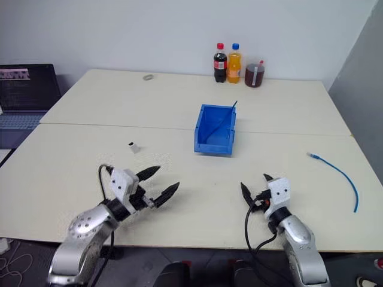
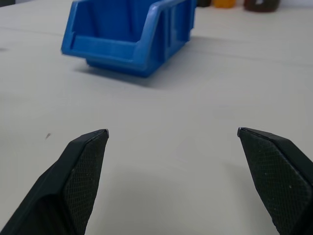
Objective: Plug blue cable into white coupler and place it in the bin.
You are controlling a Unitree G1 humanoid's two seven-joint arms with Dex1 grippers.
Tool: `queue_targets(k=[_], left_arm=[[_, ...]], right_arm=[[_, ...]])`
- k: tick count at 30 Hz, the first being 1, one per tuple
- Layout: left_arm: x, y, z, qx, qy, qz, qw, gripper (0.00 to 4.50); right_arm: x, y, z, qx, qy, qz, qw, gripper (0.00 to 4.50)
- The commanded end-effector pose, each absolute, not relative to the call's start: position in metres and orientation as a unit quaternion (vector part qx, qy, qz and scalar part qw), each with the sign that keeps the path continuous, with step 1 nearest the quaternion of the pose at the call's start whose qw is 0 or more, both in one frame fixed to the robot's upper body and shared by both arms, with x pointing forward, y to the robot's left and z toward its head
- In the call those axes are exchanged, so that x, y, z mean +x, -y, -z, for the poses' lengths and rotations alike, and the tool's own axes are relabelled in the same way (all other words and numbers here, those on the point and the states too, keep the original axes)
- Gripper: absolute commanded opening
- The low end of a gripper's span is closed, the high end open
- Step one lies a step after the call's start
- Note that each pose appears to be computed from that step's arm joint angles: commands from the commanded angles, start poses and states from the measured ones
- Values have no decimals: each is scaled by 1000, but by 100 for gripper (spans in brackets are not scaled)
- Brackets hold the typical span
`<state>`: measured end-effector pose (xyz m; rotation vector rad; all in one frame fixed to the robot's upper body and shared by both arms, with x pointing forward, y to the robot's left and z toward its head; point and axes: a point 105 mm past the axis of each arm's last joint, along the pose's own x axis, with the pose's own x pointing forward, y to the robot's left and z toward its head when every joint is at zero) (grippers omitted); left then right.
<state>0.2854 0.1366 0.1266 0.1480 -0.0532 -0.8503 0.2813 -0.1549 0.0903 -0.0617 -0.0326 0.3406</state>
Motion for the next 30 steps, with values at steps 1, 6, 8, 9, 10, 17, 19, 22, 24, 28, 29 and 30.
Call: queue_targets(k=[1, 6, 8, 9, 10, 17, 19, 22, 24, 28, 29, 30], left_arm=[[279, -112, -129, 72, 4, 518, 852, 450], [274, -83, -130, 81, -23, 621, 779, 450], [273, -77, -130, 90, -31, 646, 757, 450], [273, -73, -130, 95, -31, 656, 748, 450], [273, -70, -130, 97, -31, 663, 741, 450], [270, -55, -132, 97, -24, 689, 718, 450], [269, -52, -131, 100, -22, 692, 715, 450], [266, -50, -130, 100, -22, 696, 711, 450], [266, -50, -130, 104, -21, 695, 711, 450], [267, -50, -131, 109, -18, 695, 710, 450], [267, -50, -131, 111, -17, 695, 710, 450], [267, -50, -131, 112, -17, 695, 710, 450]], right_arm=[[279, 186, -125, -50, 61, -122, 989, 449], [282, 269, -151, -76, 46, -12, 996, 449], [283, 296, -150, -89, 13, 15, 996, 449], [284, 311, -146, -94, -16, 26, 995, 449], [285, 321, -141, -98, -41, 32, 994, 449], [298, 379, -116, -94, -168, 46, 980, 449], [303, 388, -110, -79, -193, 47, 977, 449], [307, 402, -101, -47, -229, 56, 971, 449], [308, 408, -94, -22, -253, 53, 966, 449], [304, 416, -82, -44, -294, 44, 954, 412], [304, 418, -81, -46, -298, 43, 953, 393], [304, 419, -80, -44, -300, 43, 952, 365]])
